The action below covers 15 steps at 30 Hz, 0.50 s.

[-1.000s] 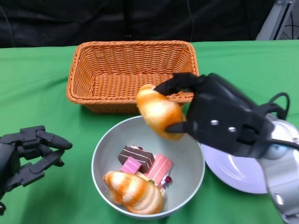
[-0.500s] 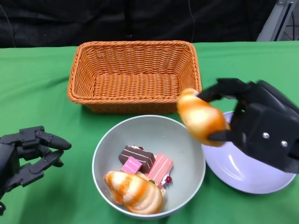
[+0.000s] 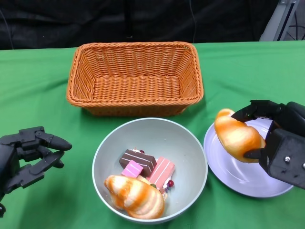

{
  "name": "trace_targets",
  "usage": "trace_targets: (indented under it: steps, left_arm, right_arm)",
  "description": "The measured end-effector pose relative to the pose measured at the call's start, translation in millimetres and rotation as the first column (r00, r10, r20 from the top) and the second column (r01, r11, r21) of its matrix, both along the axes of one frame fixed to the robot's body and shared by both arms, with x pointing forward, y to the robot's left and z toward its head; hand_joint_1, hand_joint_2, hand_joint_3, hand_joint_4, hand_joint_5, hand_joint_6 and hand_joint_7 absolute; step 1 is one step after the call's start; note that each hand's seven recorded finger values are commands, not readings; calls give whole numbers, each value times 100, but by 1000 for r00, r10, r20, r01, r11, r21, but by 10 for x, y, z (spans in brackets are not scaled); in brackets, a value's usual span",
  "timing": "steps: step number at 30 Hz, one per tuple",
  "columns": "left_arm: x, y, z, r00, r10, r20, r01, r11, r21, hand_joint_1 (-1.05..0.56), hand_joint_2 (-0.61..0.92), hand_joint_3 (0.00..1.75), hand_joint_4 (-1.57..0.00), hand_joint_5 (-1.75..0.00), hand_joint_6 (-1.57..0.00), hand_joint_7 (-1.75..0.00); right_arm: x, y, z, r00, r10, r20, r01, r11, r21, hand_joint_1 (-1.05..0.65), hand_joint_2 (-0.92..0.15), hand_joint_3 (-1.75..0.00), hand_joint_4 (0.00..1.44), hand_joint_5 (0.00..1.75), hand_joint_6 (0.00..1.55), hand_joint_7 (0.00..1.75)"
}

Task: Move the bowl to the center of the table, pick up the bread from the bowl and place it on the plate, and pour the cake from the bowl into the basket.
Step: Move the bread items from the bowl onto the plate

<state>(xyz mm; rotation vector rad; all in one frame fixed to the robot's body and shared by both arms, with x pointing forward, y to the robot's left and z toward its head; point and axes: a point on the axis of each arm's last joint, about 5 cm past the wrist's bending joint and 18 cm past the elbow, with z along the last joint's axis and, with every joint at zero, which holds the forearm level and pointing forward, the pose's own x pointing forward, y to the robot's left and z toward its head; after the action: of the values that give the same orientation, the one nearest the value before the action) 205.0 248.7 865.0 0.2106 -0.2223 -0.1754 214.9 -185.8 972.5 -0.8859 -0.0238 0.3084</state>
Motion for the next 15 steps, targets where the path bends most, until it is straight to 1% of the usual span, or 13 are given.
trace_targets:
  steps: [3,5,7,10,11,12,15]
  left_arm:
    - [-3,3,-4,1000,1,2,-1,1000,1,-8,92,30,-82,-116,-93,-73]
    - [-3,5,-2,1000,2,4,-2,1000,1,-7,92,30,-83,-117,-93,-74]
    - [-4,7,-2,1000,3,4,-3,1000,1,-6,92,31,-83,-117,-93,-74]
    - [-4,7,0,1000,2,6,-2,1000,3,-6,92,32,-82,-117,-93,-74]
    - [-4,7,0,1000,2,7,-2,1000,4,-6,92,32,-82,-117,-93,-74]
    - [-5,9,-1,1000,3,6,-3,1000,4,-6,92,31,-82,-117,-93,-74]
    - [-3,9,2,1000,2,9,-2,1000,3,-6,92,30,-82,-117,-93,-74]
  right_arm:
    - [35,-24,-84,1000,-15,-9,15,1000,-7,-13,-92,-3,66,127,68,80]
    - [51,-36,-134,1000,-22,-19,22,1000,-11,-13,-92,-3,67,120,69,76]
    - [66,-33,-157,999,-27,-23,27,1000,-16,-14,-92,-3,68,115,71,73]
    - [86,-24,-163,999,-31,-22,31,999,-23,-14,-92,-3,69,113,71,71]
    - [88,-19,-163,999,-31,-21,30,999,-23,-14,-92,-4,69,113,71,71]
    - [104,-10,-173,999,-28,-20,28,999,-24,-14,-92,-2,69,121,73,69]
    - [177,-17,-278,997,-53,-53,51,998,-42,-14,-92,-2,68,128,74,67]
